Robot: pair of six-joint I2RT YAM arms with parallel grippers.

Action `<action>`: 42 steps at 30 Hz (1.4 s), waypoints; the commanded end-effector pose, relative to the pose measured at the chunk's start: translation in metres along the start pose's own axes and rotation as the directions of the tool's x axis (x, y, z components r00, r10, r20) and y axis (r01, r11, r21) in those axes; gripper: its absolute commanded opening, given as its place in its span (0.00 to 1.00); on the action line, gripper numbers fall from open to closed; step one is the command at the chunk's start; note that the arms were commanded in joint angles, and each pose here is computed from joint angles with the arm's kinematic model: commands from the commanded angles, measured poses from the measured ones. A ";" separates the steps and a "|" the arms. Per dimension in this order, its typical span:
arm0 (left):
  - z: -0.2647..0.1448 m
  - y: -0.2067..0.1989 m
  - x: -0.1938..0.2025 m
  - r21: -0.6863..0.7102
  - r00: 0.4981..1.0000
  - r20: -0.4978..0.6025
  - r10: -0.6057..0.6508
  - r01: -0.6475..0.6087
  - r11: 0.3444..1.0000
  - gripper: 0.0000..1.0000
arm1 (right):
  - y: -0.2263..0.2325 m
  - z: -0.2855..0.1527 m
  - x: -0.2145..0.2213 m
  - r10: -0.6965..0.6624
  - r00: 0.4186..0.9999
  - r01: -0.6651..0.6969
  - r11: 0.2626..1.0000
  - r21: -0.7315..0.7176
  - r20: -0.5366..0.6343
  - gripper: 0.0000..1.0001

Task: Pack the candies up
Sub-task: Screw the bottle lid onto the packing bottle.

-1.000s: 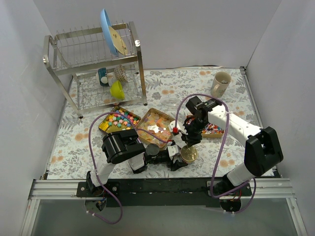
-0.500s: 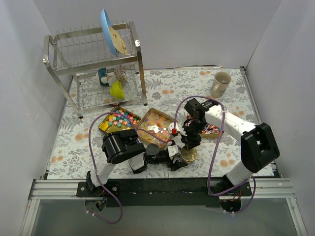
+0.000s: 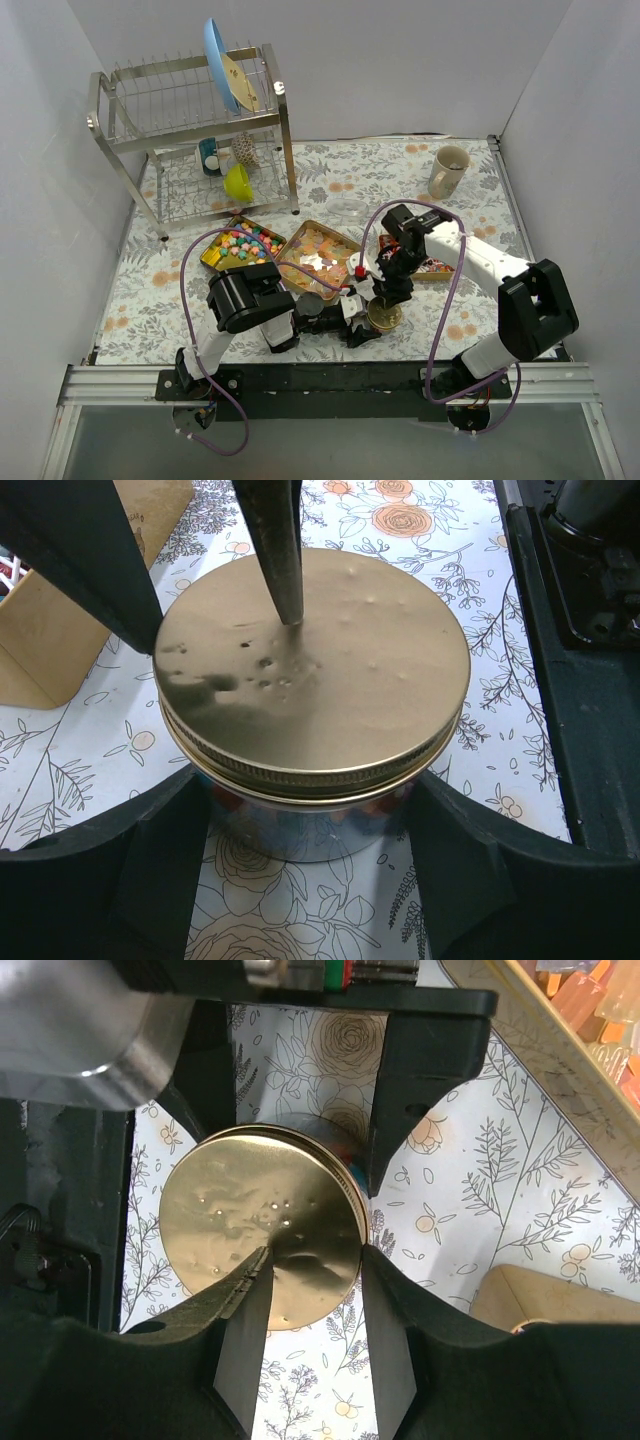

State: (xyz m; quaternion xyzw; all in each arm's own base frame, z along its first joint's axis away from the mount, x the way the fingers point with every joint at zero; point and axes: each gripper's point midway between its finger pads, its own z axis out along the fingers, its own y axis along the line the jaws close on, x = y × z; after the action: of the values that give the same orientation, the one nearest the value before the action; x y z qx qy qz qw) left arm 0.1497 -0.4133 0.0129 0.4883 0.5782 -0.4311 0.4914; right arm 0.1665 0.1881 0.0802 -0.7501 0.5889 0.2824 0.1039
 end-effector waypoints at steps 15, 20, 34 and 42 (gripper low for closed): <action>-0.020 0.014 0.039 -0.089 0.998 -0.051 -0.032 0.027 0.996 0.00 | 0.055 -0.004 0.046 0.229 0.967 -0.236 0.970 -0.062 -0.109 0.55; -0.019 0.013 0.040 -0.086 0.998 -0.055 -0.035 0.030 0.996 0.00 | 0.065 -0.007 0.049 0.244 0.963 -0.252 0.966 -0.058 -0.117 0.57; -0.020 0.004 0.040 -0.040 0.997 -0.070 -0.041 0.038 0.998 0.00 | 0.023 -0.056 0.004 0.241 0.970 -0.243 0.962 0.128 0.034 0.63; -0.020 0.005 0.041 -0.047 0.997 -0.072 -0.034 0.030 0.998 0.00 | -0.005 -0.045 -0.022 0.144 0.986 -0.149 0.987 0.051 0.087 0.67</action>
State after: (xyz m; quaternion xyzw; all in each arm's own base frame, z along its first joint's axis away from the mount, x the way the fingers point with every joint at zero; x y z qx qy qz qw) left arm 0.1490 -0.4146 0.0140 0.4900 0.5750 -0.4342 0.4907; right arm 0.1832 0.1677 0.1277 -0.6760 0.6737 0.2673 0.1330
